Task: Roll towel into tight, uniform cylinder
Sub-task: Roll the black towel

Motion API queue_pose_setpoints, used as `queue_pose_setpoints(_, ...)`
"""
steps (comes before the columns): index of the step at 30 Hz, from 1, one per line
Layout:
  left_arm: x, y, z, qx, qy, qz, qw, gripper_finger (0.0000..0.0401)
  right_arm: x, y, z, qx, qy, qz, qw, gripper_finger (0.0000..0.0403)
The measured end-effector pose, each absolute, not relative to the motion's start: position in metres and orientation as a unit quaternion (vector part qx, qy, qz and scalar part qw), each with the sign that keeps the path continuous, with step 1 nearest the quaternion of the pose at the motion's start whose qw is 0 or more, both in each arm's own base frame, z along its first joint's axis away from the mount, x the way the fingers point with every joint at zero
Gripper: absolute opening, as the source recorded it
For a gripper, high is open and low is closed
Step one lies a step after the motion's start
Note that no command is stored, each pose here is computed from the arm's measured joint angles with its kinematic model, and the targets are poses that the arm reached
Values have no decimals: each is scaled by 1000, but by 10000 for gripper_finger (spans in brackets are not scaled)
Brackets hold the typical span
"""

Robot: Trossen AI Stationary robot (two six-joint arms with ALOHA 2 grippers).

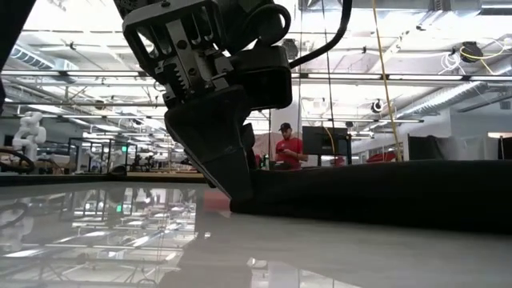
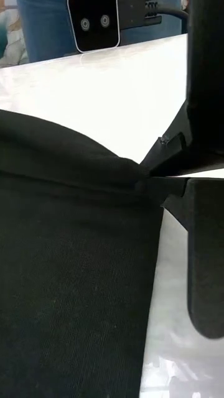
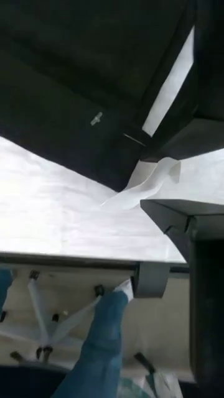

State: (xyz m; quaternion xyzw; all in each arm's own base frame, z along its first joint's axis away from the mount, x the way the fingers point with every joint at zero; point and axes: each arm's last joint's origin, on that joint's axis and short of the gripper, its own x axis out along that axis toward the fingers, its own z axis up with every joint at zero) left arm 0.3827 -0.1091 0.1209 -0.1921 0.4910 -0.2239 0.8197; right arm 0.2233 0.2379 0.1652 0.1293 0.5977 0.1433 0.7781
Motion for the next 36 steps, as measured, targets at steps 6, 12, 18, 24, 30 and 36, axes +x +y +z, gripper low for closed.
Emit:
queue_pose_setpoints(6,383,-109,121,-193,490,-224,820,0,214,244,164,114,598,133,782,119)
queue_pose_setpoints(12,383,-109,121,-195,491,-223,820,0,209,247,170,106,580,129,797,125)
queue_pose_setpoints(18,383,-109,121,-196,492,-223,819,0,202,233,191,86,546,78,830,130)
queue_pose_setpoints(24,383,-109,121,-196,492,-224,818,0,191,223,199,84,570,49,816,130)
queue_pose_setpoints(30,383,-109,121,-197,492,-225,818,0,208,243,209,58,455,152,876,130)
queue_pose_setpoints(36,384,-105,121,-200,491,-221,819,0,221,258,186,26,427,168,888,134)
